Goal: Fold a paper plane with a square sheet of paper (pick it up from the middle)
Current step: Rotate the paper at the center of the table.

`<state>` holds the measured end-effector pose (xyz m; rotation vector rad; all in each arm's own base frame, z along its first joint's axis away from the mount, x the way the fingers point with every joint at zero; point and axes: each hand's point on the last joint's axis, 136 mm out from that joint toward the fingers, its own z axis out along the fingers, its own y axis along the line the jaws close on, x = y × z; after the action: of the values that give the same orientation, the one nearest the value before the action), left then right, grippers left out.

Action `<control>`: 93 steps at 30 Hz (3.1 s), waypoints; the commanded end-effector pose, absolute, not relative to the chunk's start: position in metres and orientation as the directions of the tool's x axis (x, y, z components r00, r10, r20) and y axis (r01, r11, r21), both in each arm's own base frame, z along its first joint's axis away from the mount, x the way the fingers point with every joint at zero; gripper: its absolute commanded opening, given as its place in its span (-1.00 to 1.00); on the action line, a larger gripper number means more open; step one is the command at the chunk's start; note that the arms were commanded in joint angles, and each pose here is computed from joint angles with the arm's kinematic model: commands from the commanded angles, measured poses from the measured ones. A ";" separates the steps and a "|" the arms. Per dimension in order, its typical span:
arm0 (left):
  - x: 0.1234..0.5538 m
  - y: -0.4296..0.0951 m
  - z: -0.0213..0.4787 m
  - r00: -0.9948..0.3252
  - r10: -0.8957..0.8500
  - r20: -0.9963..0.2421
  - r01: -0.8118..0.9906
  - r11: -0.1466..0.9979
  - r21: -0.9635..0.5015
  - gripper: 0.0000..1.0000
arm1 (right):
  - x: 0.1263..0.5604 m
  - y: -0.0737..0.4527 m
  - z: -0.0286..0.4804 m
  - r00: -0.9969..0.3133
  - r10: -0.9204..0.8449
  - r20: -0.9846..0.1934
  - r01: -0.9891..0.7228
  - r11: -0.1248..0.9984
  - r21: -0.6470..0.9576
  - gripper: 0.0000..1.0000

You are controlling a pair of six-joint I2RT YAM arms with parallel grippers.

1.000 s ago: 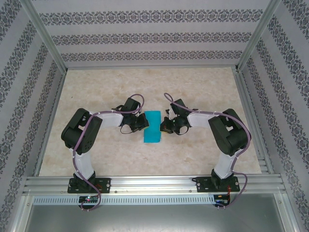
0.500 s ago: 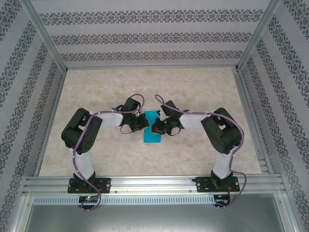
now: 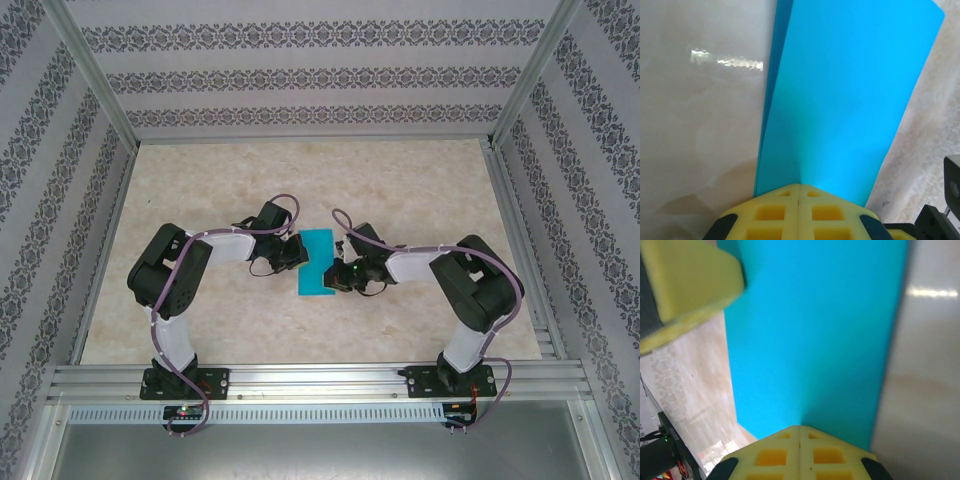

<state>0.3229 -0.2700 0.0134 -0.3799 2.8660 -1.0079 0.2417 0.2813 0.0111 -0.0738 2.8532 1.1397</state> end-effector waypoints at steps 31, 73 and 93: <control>0.352 -0.273 0.022 -0.961 0.163 -0.223 0.251 0.850 -0.462 -1.00 | 0.393 0.284 0.054 -0.948 0.135 -0.287 -0.066 0.800 0.597 -1.00; 0.275 -0.355 0.066 -0.957 -0.239 -0.164 -0.034 0.654 -0.756 -1.00 | 0.310 0.211 0.065 -0.856 0.444 -0.264 0.146 0.698 0.701 -1.00; 0.275 -0.368 0.036 -0.948 -0.307 -0.087 -0.129 0.617 -0.776 -1.00 | 0.282 0.232 0.031 -0.890 0.429 -0.157 0.175 0.638 0.750 -1.00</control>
<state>0.2755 -0.3601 0.0360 -0.3459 2.6615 -1.1815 0.2834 0.2246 0.0300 0.4930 2.5539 1.0756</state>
